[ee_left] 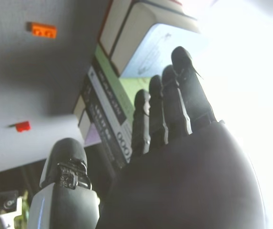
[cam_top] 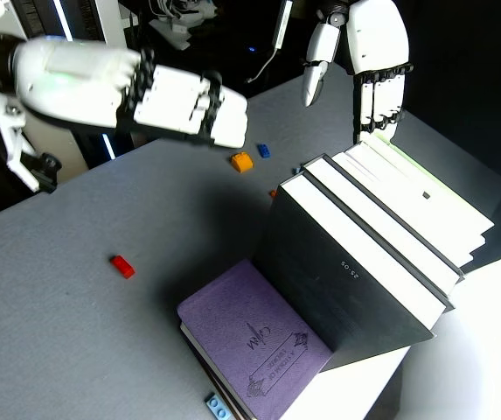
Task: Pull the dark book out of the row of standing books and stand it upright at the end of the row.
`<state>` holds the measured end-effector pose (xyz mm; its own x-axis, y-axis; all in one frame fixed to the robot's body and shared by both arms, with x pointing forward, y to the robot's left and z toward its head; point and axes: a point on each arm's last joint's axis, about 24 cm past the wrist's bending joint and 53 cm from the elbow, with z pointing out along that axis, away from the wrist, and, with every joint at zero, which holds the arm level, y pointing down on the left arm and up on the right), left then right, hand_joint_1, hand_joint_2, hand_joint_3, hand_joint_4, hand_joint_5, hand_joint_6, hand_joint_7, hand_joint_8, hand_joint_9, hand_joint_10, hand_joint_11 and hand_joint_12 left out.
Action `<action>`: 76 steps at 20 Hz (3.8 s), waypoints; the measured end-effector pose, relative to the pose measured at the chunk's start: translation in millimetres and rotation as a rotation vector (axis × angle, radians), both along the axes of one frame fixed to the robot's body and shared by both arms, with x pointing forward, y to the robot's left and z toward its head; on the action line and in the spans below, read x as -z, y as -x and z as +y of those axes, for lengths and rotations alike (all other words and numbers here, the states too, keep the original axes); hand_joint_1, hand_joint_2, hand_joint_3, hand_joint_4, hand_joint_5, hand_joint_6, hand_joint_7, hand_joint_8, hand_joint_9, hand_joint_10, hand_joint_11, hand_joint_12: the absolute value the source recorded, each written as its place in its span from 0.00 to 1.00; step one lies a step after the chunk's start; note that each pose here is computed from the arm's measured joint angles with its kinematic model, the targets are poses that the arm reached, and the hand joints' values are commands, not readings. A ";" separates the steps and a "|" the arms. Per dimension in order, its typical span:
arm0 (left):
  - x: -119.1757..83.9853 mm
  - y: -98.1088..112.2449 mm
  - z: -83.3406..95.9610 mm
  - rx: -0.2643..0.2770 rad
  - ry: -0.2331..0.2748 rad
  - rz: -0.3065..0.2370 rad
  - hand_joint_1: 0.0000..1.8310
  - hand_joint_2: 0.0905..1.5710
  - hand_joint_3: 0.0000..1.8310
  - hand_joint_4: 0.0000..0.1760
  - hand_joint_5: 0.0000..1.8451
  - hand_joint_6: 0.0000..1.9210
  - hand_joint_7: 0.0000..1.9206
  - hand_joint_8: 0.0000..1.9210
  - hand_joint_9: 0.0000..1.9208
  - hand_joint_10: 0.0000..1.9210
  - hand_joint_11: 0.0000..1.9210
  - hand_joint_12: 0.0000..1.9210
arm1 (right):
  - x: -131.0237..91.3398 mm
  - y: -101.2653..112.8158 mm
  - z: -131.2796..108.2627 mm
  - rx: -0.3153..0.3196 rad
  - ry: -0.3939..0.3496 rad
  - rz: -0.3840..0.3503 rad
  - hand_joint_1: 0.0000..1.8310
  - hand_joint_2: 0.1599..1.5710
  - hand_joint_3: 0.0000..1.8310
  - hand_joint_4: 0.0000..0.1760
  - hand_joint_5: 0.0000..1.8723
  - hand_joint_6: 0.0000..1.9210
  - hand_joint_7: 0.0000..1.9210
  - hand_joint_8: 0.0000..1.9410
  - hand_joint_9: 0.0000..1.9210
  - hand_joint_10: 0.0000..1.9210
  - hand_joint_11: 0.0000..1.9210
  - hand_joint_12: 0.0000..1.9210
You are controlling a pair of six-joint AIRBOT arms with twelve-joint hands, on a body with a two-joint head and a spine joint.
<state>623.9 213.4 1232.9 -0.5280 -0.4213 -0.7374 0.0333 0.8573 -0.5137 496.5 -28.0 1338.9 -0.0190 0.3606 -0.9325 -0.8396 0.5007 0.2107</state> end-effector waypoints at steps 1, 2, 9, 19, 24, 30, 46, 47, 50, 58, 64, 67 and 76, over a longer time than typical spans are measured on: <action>-1.0 -0.2 -0.1 0.000 0.002 -0.002 0.04 0.77 0.00 0.26 0.09 0.00 0.09 0.00 0.09 0.00 0.12 0.02 | -0.6 3.8 1.4 -0.003 0.005 -0.023 0.00 0.73 0.02 0.03 0.15 0.11 0.02 0.01 0.00 0.00 0.00 0.00; -1.7 -0.9 0.4 0.000 0.000 -0.006 0.04 0.77 0.00 0.26 0.09 0.00 0.09 0.00 0.09 0.00 0.11 0.02 | -2.7 4.7 2.0 -0.005 -0.003 -0.030 0.00 0.73 0.01 0.00 0.17 0.12 0.03 0.01 0.00 0.00 0.00 0.00; -1.0 -1.5 2.3 -0.003 -0.004 -0.004 0.03 0.77 0.00 0.24 0.10 0.00 0.09 0.00 0.10 0.00 0.14 0.02 | -32.1 -8.0 7.6 0.153 -0.101 -0.134 0.00 0.73 0.01 0.01 0.26 0.15 0.05 0.01 0.00 0.00 0.00 0.00; -2.0 -1.7 1.4 -0.001 -0.001 -0.007 0.01 0.77 0.00 0.26 0.10 0.00 0.10 0.00 0.10 0.00 0.14 0.02 | -66.5 -46.9 -5.8 0.295 -0.255 -0.199 0.00 0.73 0.01 0.00 0.25 0.15 0.04 0.00 0.00 0.00 0.00 0.00; -1.6 -1.7 1.5 -0.001 -0.002 -0.006 0.01 0.77 0.00 0.28 0.11 0.00 0.11 0.00 0.11 0.00 0.15 0.02 | -70.4 -73.3 -17.4 0.342 -0.275 -0.210 0.00 0.73 0.01 0.00 0.24 0.14 0.04 0.01 0.00 0.00 0.00 0.00; -1.6 -1.7 1.8 -0.001 -0.003 -0.006 0.02 0.77 0.00 0.24 0.11 0.00 0.10 0.00 0.10 0.00 0.14 0.01 | -69.6 -86.4 -6.5 0.339 -0.277 -0.221 0.00 0.74 0.01 0.00 0.24 0.15 0.04 0.00 0.00 0.00 0.00 0.00; -1.0 -1.7 1.8 -0.001 -0.004 -0.005 0.01 0.77 0.00 0.31 0.13 0.00 0.11 0.00 0.12 0.00 0.17 0.01 | -38.1 -104.3 -4.3 0.361 -0.236 -0.189 0.00 0.73 0.00 0.00 0.23 0.15 0.05 0.01 0.00 0.00 0.00 0.00; -1.0 -1.8 2.3 -0.002 -0.003 -0.005 0.00 0.77 0.00 0.31 0.13 0.00 0.11 0.00 0.12 0.00 0.16 0.01 | -36.0 -104.6 -4.9 0.364 -0.236 -0.180 0.00 0.74 0.00 0.00 0.23 0.16 0.05 0.01 0.00 0.00 0.00 0.00; -1.0 -1.8 2.1 -0.002 -0.003 -0.005 0.01 0.77 0.00 0.27 0.13 0.00 0.11 0.00 0.11 0.00 0.16 0.01 | -31.8 -100.7 -8.9 0.371 -0.234 -0.172 0.00 0.74 0.00 0.00 0.23 0.16 0.06 0.01 0.00 0.00 0.00 0.00; -0.8 -2.8 4.2 -0.007 -0.004 -0.004 0.01 0.77 0.00 0.30 0.13 0.00 0.11 0.00 0.12 0.00 0.17 0.01 | -15.6 -64.5 -2.8 0.331 -0.182 -0.152 0.00 0.73 0.00 0.00 0.23 0.16 0.06 0.01 0.00 0.00 0.00 0.00; -1.1 -3.0 4.4 -0.007 -0.005 -0.006 0.00 0.76 0.00 0.32 0.12 0.00 0.11 0.00 0.12 0.00 0.16 0.01 | -10.2 -48.7 0.4 0.314 -0.156 -0.141 0.00 0.74 0.00 0.00 0.23 0.17 0.06 0.00 0.00 0.00 0.00 0.00; -1.1 -2.8 4.0 -0.006 -0.003 -0.005 0.00 0.76 0.00 0.36 0.13 0.00 0.11 0.00 0.12 0.00 0.17 0.01 | -5.2 -39.6 3.7 0.304 -0.131 -0.137 0.00 0.74 0.00 0.00 0.22 0.17 0.06 0.00 0.00 0.00 0.00 0.00; -1.2 -3.3 4.7 -0.008 -0.002 -0.005 0.01 0.76 0.00 0.36 0.13 0.00 0.11 0.00 0.12 0.00 0.17 0.01 | -0.3 -13.7 15.2 0.289 -0.062 -0.140 0.00 0.74 0.00 0.00 0.23 0.18 0.06 0.00 0.00 0.00 0.00 0.00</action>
<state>627.2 218.1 1234.1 -0.5207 -0.4237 -0.7412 0.0294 0.8587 -0.5116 510.2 -12.9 1339.2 0.2190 0.3884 -0.8951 -0.6873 0.7126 0.1410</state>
